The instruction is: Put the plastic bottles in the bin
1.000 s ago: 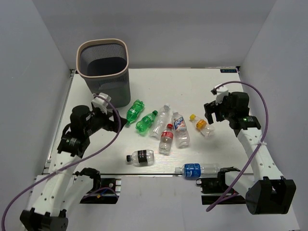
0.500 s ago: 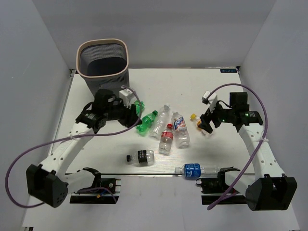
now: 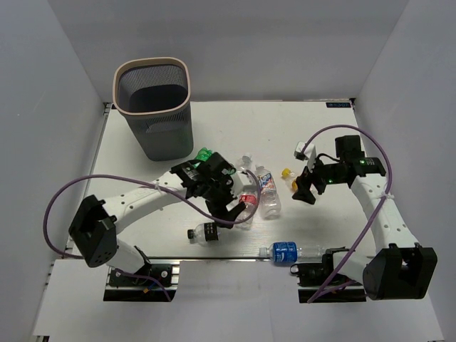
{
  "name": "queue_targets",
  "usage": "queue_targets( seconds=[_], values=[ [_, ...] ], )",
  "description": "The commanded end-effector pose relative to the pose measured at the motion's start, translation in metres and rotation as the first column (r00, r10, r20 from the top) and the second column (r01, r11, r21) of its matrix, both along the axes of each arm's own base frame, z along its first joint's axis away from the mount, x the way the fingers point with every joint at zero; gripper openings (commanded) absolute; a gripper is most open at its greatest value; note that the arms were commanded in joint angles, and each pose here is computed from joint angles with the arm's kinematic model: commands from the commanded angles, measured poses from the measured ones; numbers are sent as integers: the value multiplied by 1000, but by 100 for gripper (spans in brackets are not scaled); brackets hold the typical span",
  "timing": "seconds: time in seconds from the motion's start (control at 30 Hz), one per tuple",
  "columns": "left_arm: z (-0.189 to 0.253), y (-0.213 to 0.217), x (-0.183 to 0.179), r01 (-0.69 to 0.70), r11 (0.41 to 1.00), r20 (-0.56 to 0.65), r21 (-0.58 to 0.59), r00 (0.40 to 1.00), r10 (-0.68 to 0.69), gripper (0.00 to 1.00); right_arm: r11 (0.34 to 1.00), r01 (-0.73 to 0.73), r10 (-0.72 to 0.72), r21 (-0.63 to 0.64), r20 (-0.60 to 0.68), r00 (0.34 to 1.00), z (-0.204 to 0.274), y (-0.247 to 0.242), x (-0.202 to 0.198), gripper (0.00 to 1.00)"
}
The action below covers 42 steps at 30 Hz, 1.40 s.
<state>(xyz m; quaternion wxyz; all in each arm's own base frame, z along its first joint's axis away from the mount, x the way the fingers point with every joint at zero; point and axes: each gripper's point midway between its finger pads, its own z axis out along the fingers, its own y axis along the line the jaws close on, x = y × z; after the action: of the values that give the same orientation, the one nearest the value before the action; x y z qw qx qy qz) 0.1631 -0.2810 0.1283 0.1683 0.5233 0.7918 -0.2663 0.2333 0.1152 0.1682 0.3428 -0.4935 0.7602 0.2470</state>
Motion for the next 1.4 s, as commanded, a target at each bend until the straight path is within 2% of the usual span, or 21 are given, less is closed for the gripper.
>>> queue_targets(
  seconds=[0.0, 0.03, 0.3, 0.4, 0.53, 0.73, 0.87, 0.93, 1.0, 1.07, 1.17, 1.2, 1.3, 1.33, 1.37],
  values=[
    [-5, 7, -2, 43, 991, 69, 126, 996, -52, 100, 1000, -21, 21, 11, 2, 1000, 10, 1, 3, 90],
    [-10, 11, 4, 33, 985, 109, 170, 993, -52, 100, 1000, -22, 22, 9, -5, 1000, 9, 1, 3, 90],
    [-45, 31, 8, -3, 928, 184, 372, 980, -70, 100, 1000, 4, -3, 5, -17, 1000, 4, -6, 8, 90],
    [-53, 29, 1, 12, 925, 175, 379, 981, -84, 100, 1000, 6, -6, 10, -32, 999, 3, -7, 8, 90],
    [-79, 40, -10, 43, 891, 119, 451, 987, -108, 100, 999, 38, -38, -4, -36, 999, 0, -12, 14, 90],
    [-87, 41, -21, 67, 890, 93, 451, 988, -121, 100, 972, 226, -229, -60, -52, 972, -11, -30, 40, 90],
    [-95, 44, -24, 55, 887, 83, 459, 991, -104, 85, 945, 321, -320, -70, 18, 947, -9, -39, 61, 90],
    [-93, 41, -23, 33, 892, 84, 451, 993, -80, 57, 936, 347, -343, -65, 67, 937, -6, -43, 72, 90],
    [-78, 29, -15, -12, 912, 121, 410, 992, -41, 37, 923, 374, -367, -95, 80, 927, -11, -49, 79, 90],
    [-61, 22, -6, -65, 930, 156, 361, 988, 8, 34, 923, 364, -362, -126, 42, 931, -23, -52, 82, 90],
    [-1, -6, 16, -137, 974, 250, 183, 964, 89, 29, 923, 350, -358, -162, -24, 933, -36, -53, 82, 90],
    [31, -23, 25, -154, 984, 284, 88, 951, 124, 29, 922, 344, -359, -179, -58, 932, -46, -54, 82, 90],
    [111, -38, 52, -214, 972, 392, -93, 890, 233, 26, 911, 350, -371, -219, -63, 927, -59, -58, 88, 90],
    [127, -37, 61, -242, 963, 427, -116, 863, 268, 26, 902, 361, -383, -237, -51, 922, -61, -63, 91, 90],
    [163, -39, 72, -264, 945, 461, -192, 826, 325, 26, 898, 366, -386, -244, -43, 921, -64, -64, 96, 90]
  ],
)
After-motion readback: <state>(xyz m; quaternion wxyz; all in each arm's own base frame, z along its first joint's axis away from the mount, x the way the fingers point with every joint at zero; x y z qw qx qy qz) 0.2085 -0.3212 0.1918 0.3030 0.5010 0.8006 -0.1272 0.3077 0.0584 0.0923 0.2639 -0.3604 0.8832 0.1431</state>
